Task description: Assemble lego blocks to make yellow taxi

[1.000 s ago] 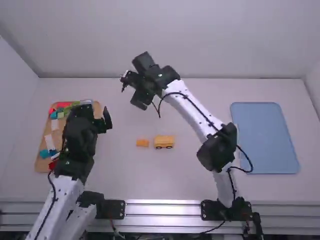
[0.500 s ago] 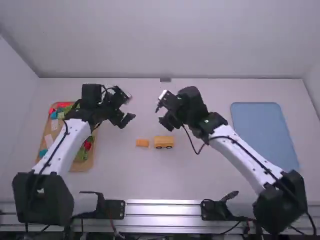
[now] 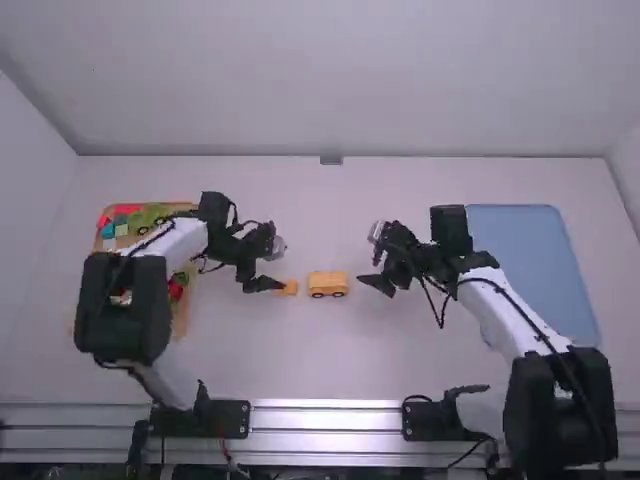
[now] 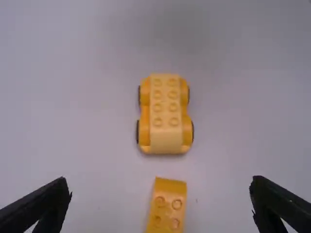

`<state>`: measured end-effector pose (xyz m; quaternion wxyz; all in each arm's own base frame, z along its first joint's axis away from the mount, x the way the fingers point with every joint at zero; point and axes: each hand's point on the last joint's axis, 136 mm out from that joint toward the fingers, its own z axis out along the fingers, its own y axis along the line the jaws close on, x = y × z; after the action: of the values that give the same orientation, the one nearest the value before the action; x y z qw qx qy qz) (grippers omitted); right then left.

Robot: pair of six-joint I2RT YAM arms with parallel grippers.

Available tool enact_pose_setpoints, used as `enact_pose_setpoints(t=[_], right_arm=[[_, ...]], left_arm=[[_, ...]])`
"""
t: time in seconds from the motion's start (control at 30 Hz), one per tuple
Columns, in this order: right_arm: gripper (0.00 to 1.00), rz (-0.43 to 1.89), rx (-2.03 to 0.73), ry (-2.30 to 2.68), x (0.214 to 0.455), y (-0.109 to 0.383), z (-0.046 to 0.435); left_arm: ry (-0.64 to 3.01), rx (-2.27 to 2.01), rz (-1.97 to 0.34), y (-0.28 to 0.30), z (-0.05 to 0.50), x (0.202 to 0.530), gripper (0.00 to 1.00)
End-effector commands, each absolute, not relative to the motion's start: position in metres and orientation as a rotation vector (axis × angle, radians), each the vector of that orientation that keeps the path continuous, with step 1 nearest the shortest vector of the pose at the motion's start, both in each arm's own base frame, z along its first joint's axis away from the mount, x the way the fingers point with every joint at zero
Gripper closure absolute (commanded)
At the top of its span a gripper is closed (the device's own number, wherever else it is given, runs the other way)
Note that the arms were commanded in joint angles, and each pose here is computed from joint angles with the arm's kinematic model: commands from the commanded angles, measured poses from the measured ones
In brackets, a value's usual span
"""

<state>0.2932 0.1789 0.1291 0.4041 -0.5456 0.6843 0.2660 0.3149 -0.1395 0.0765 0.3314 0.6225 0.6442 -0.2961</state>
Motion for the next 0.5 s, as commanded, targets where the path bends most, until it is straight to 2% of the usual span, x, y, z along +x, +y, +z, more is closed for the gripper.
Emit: enact_pose_setpoints(t=[0.0,0.07,0.23,0.27,0.47], right_arm=[[0.01,0.826,-1.433,1.538,0.276,0.186,0.131],[0.01,0.884,-1.422,1.494,0.275,0.185,0.128],[0.01,0.949,-1.402,1.449,0.275,0.184,0.124],[0.01,0.967,-1.389,1.447,0.276,0.183,0.123],[0.01,0.987,-1.369,1.45,0.279,0.187,0.125]], left_arm=[[1.506,1.7,-0.779,-0.144,0.07,0.31,0.11],[1.494,1.719,-0.802,-0.145,0.055,0.304,0.2],[1.502,1.709,-0.818,-0.146,0.035,0.299,0.25],[1.501,1.703,-0.814,-0.146,0.026,0.298,0.29],[1.616,1.572,-0.797,-0.143,0.001,0.305,0.31]])
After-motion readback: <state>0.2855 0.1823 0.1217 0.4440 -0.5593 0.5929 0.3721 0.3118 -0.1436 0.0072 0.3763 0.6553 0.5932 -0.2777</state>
